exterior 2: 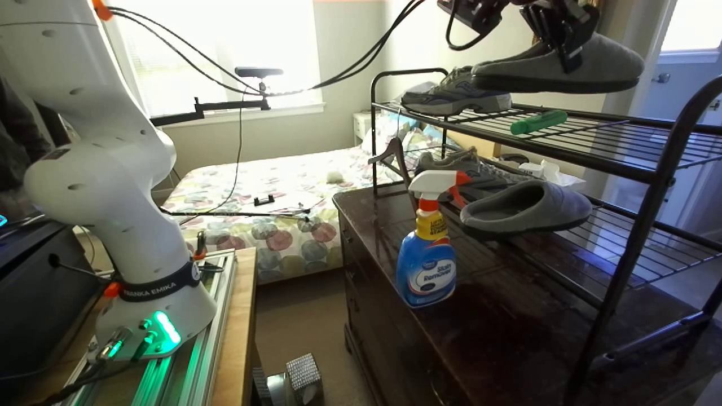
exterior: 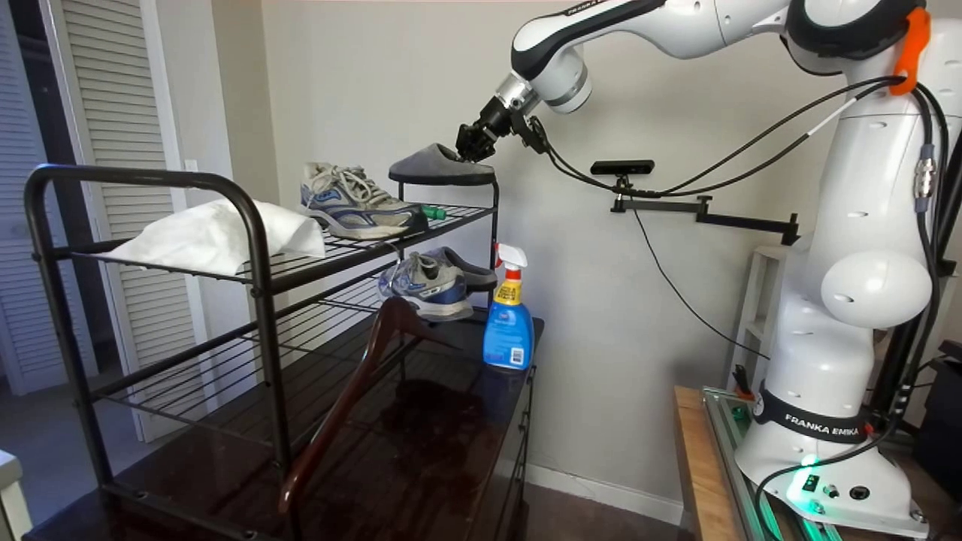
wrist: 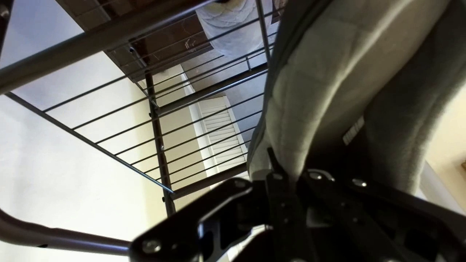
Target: Put the right sneaker on the bottom shelf then put the right house slipper on the top shelf.
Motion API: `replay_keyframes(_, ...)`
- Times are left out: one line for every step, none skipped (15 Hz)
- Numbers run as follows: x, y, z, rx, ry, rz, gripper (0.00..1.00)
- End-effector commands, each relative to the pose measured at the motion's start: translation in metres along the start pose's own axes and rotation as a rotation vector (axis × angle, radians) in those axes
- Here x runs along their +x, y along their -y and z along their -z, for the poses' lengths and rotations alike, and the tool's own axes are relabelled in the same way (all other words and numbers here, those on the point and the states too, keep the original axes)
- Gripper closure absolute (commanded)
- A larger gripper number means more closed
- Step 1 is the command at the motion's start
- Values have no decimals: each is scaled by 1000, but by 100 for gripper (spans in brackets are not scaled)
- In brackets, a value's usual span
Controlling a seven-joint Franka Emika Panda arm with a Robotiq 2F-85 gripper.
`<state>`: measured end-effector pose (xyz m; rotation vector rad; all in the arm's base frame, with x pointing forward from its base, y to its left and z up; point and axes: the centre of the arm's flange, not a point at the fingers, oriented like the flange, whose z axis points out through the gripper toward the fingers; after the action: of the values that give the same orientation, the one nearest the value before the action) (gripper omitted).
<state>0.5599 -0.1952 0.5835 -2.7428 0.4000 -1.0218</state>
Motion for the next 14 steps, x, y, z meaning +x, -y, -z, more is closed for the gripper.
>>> replay_keyframes(-5,28,-3,56,-24,6,99)
replay_keyframes(-6,40,-4,75,-13,24,99)
replay_keyframes(-5,52,-7,91,0,41,99)
replay_keyframes(-3,64,-11,98,13,57,99)
replay_keyframes(-2,76,-20,101,40,73,99)
replay_keyframes(-2,85,-28,98,53,87,99)
replay_keyframes(-3,93,-36,101,67,95,99)
replay_keyframes(-4,98,-45,94,67,100,99)
replay_keyframes(-6,101,-53,95,77,100,99)
replay_keyframes(-8,101,-62,95,86,95,99)
replay_keyframes(-10,102,-70,93,94,92,99)
replay_keyframes(-12,101,-78,87,99,88,99)
replay_keyframes(-12,101,-86,82,106,81,99)
replay_keyframes(-11,101,-93,80,110,72,99)
